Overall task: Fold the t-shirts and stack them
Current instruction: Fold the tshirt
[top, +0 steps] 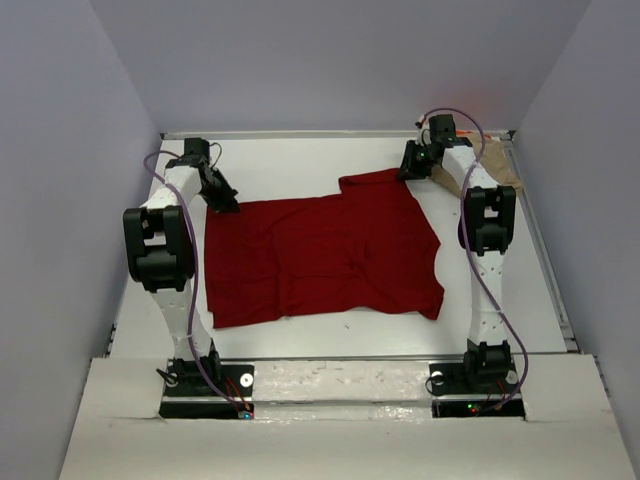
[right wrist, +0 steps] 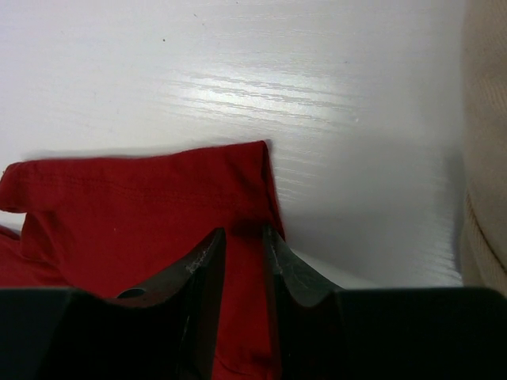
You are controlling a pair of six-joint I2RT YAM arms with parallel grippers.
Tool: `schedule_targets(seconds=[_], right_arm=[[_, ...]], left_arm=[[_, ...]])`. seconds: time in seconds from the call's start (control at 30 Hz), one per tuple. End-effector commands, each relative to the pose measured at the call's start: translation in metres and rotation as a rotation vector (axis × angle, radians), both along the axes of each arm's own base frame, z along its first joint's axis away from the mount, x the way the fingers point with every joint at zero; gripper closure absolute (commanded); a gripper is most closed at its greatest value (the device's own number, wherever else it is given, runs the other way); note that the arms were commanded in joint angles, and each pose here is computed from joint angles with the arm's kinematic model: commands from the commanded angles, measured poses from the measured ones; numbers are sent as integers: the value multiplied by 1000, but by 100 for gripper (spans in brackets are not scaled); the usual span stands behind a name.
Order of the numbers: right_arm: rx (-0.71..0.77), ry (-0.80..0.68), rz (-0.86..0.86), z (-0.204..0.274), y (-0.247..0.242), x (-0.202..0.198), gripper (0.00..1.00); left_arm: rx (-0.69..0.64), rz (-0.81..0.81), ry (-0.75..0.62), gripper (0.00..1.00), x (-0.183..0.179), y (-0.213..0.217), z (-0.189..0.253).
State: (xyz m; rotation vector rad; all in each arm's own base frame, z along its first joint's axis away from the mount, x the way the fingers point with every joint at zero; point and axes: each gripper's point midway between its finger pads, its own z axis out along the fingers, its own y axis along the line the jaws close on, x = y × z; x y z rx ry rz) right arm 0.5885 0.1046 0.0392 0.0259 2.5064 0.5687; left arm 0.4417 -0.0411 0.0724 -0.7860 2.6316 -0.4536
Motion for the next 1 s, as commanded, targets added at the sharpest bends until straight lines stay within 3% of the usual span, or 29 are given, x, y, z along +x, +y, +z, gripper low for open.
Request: schedule_targets(seconds=[0.0,0.17,0.53,0.97], right_arm=[[-51,-125,-17,48,-14,18,69],[-60,-173,-28,68,-16,27,68],[-50,-143,-17,62,-18,25,69],[299,-130,67,65,1,0,69]], left_arm=[[-17,-38,-31,100,-3,-7,11],[-22,-45,-24,100,-6,-9,9],[-22,-48,-28,100,-6,-10,9],[-93,-110,-133,99,0,-24,31]])
